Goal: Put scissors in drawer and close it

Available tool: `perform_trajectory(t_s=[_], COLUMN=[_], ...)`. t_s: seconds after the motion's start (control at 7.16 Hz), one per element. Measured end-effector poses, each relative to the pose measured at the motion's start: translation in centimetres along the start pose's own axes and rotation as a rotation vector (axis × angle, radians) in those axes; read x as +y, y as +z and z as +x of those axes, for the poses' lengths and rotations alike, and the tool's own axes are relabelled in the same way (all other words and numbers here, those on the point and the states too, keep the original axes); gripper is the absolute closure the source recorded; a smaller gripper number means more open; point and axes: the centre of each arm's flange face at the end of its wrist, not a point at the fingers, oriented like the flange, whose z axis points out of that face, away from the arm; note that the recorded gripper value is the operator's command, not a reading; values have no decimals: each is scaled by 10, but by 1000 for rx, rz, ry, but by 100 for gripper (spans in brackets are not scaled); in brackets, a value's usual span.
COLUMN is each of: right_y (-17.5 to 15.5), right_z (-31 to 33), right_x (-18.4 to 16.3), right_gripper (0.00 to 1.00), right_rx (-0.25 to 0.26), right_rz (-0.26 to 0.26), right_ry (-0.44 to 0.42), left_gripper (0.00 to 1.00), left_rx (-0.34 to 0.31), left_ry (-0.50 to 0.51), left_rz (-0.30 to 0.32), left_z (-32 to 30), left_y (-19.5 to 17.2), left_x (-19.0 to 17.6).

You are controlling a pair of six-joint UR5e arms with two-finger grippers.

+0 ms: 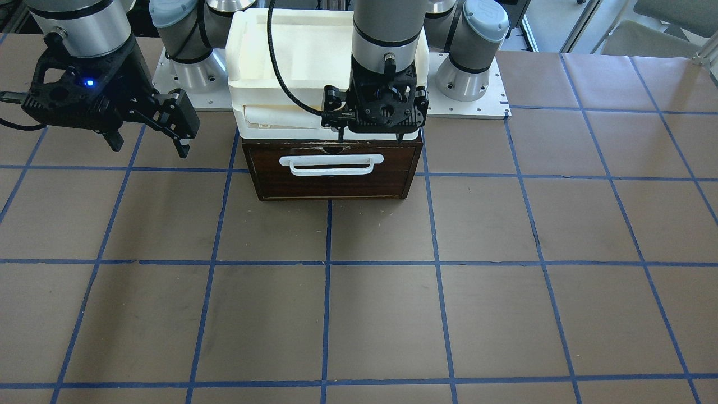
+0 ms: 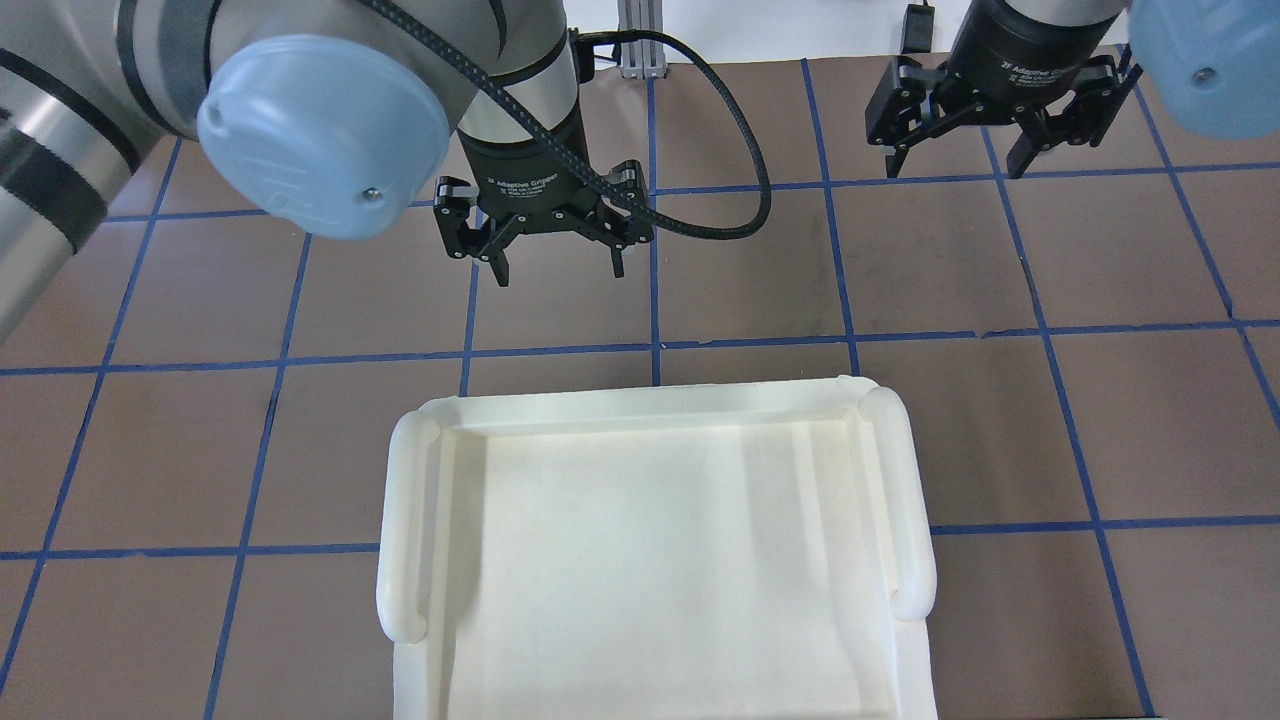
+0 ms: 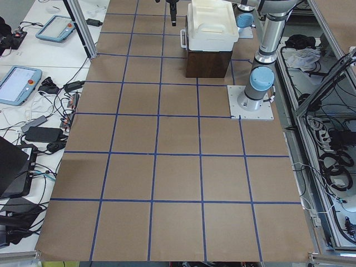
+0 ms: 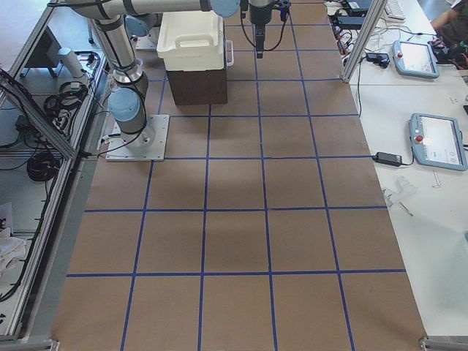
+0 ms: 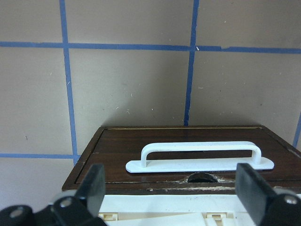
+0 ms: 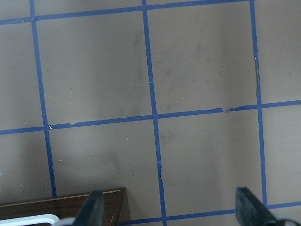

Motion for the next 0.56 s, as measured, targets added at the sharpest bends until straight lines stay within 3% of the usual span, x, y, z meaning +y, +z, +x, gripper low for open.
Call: perform_trajectory(t_s=[0.28, 0.56], right_y=[1, 2], right_z=[-1, -1], right_x=[0, -1], right_gripper=[0, 0], right_rx=[-2, -2], right_rz=[-2, -4], right_ry=[-3, -8], left_gripper=[0, 1], left_rx=[-51, -58], left_ry=[-47, -95], left_rz=[14, 48], left_z=[-31, -74], left_y=[-24, -51], left_x=[6, 7])
